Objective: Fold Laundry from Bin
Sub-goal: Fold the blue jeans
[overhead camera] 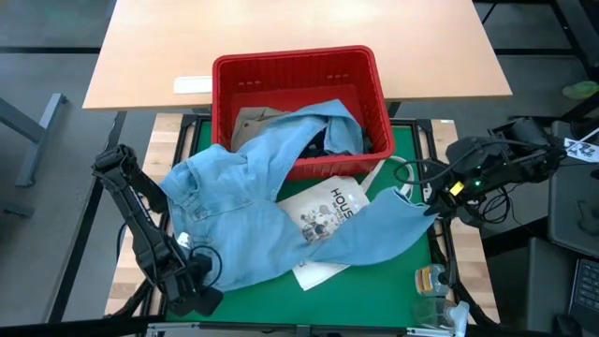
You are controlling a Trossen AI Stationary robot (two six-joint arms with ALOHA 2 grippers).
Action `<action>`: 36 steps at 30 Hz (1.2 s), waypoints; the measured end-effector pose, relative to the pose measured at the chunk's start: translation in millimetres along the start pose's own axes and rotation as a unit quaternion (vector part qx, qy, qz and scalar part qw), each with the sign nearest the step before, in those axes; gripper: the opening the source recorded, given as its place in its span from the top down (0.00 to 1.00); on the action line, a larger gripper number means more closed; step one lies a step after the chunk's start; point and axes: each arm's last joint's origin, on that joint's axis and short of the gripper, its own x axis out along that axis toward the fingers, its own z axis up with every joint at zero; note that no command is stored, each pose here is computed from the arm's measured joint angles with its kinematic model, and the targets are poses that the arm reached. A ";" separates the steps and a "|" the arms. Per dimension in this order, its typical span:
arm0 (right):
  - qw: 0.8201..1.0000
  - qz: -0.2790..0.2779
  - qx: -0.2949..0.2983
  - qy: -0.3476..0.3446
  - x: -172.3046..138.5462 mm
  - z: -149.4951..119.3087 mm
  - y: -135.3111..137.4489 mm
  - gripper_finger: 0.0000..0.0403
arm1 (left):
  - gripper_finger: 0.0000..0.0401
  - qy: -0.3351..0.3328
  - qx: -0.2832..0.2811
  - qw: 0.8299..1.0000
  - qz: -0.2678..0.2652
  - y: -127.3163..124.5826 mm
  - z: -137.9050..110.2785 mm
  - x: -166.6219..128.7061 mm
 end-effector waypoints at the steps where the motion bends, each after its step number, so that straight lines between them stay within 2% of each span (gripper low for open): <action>1: 1.000 -0.004 0.000 -0.003 -0.8 -0.6 -0.2 0.96 | 0.70 0.009 -0.002 1.000 0.017 2.1 0.1 0.0; 3: 1.000 -0.014 -0.001 -0.008 -2.4 -1.9 -0.7 0.96 | 0.70 0.023 -0.025 0.997 0.067 9.0 1.7 -0.5; 6: 1.000 -0.020 -0.002 -0.013 -4.0 -3.0 -1.1 0.96 | 0.70 0.018 -0.106 0.986 0.127 18.8 3.2 -1.7; 8: 1.000 -0.020 -0.001 -0.012 -3.5 -2.6 -1.1 0.96 | 0.70 0.005 -0.126 0.983 0.136 21.0 4.6 -2.2; 12: 1.000 -0.020 -0.002 -0.013 -4.0 -2.9 -1.0 0.96 | 0.70 -0.005 -0.123 0.984 0.128 20.8 4.9 -2.0; 15: 1.000 -0.020 -0.001 -0.012 -3.6 -2.6 -1.1 0.96 | 0.70 -0.031 -0.112 0.989 0.088 16.7 5.7 -1.1; 17: 1.000 -0.021 -0.001 -0.010 -2.1 -1.3 -1.1 0.96 | 0.70 -0.074 -0.077 0.994 0.024 10.1 7.1 -0.5; 19: 1.000 -0.021 0.000 -0.009 -1.7 -1.0 -1.2 0.96 | 0.70 -0.139 -0.039 0.988 -0.057 0.1 11.5 -1.7; 21: 1.000 -0.021 -0.001 -0.009 -1.6 -0.9 -1.2 0.96 | 0.70 -0.223 -0.007 0.967 -0.126 -9.8 20.1 -5.4; 24: 1.000 -0.021 -0.001 -0.010 -1.8 -1.0 -1.1 0.96 | 0.70 -0.344 0.060 0.918 -0.186 -29.1 41.3 -15.4; 29: 1.000 -0.021 -0.001 -0.010 -1.8 -1.0 -1.1 0.96 | 0.70 -0.486 0.172 0.835 -0.192 -69.0 89.1 -35.1; 36: 1.000 -0.021 -0.001 -0.010 -1.9 -1.0 -1.1 0.96 | 0.70 -0.594 0.306 0.721 -0.186 -116.1 155.4 -71.1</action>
